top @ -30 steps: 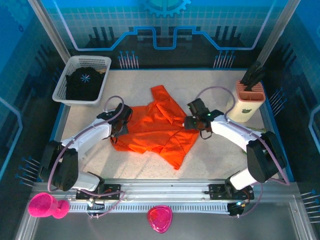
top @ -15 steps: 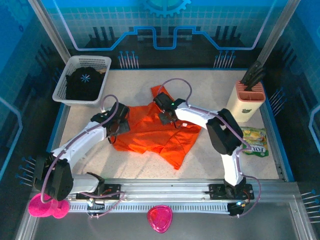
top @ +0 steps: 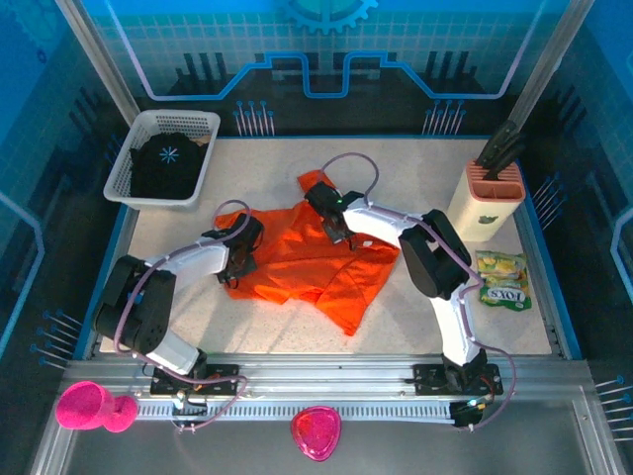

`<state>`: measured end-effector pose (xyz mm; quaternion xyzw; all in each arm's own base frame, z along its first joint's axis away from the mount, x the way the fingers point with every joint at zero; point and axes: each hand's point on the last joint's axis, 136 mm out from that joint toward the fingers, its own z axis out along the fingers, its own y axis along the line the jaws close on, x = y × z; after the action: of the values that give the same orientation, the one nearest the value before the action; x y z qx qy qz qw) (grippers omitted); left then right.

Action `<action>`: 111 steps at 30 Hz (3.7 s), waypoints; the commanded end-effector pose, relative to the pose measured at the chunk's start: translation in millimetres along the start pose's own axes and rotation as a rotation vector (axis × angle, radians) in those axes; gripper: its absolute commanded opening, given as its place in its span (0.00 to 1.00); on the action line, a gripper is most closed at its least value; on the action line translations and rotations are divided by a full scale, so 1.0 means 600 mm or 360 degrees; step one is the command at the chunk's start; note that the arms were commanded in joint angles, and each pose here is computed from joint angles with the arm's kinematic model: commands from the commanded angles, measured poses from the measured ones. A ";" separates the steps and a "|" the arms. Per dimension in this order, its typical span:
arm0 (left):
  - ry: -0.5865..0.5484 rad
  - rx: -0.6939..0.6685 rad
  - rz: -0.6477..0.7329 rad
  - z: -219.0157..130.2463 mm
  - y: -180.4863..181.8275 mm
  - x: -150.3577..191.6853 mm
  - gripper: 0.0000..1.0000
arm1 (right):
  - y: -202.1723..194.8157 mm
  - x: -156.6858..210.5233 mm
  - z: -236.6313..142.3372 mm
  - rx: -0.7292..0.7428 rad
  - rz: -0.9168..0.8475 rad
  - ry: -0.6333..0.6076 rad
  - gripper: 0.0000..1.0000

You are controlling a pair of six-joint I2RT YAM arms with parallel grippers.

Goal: Fold and stack the t-shirts

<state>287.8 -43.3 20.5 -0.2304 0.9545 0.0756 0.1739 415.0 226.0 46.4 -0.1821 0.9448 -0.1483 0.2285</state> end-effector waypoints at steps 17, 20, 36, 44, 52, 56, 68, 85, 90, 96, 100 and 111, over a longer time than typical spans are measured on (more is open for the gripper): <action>-0.0133 0.0164 0.0126 -0.039 -0.051 -0.072 0.00 | -0.288 -0.046 0.089 0.0144 0.0439 -0.0008 0.00; -0.0167 0.0200 0.0161 -0.052 -0.066 -0.091 0.00 | -0.312 -0.050 0.110 0.0199 0.0485 0.0040 0.01; -0.0048 0.0309 0.0129 -0.117 -0.051 -0.039 0.89 | -0.216 0.049 -0.061 -0.0237 0.0564 0.0037 0.89; 0.0170 0.0344 0.0105 -0.114 -0.043 0.080 0.88 | -0.017 0.176 -0.181 -0.0494 0.0182 0.0071 0.80; 0.0231 0.0479 0.0247 -0.097 -0.144 0.143 0.87 | 0.127 0.254 -0.189 -0.0745 -0.0016 0.0247 0.63; 0.0259 0.0377 0.0322 -0.065 -0.170 0.161 0.85 | 0.150 0.262 -0.179 -0.0709 -0.0062 0.0283 0.61; 0.0150 0.0284 0.0299 -0.057 -0.175 0.139 0.55 | 0.138 0.321 -0.149 -0.0409 -0.0126 0.0369 0.51; -0.0117 0.0130 0.0285 -0.133 -0.083 0.058 0.07 | 0.018 0.255 -0.200 -0.0256 0.0196 0.0096 0.00; -0.0140 0.0127 0.0267 -0.137 -0.056 0.029 0.06 | -0.006 0.245 -0.227 -0.0669 0.0491 0.0053 0.00; -0.0077 0.0074 0.0368 -0.129 -0.043 0.019 0.16 | -0.046 0.280 -0.194 -0.0937 0.0936 0.0136 0.00; 0.0009 0.0108 0.0423 -0.126 -0.050 0.035 0.41 | -0.060 0.315 -0.177 -0.0860 0.1040 0.0235 0.00; -0.0099 0.0092 0.0480 -0.151 -0.049 -0.013 0.80 | -0.076 0.434 -0.150 -0.0646 0.1435 0.0404 0.00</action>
<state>267.6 -89.7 94.2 -0.0885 0.9768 0.0718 0.1815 178.0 109.8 45.8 0.1630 0.9686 0.1465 0.1171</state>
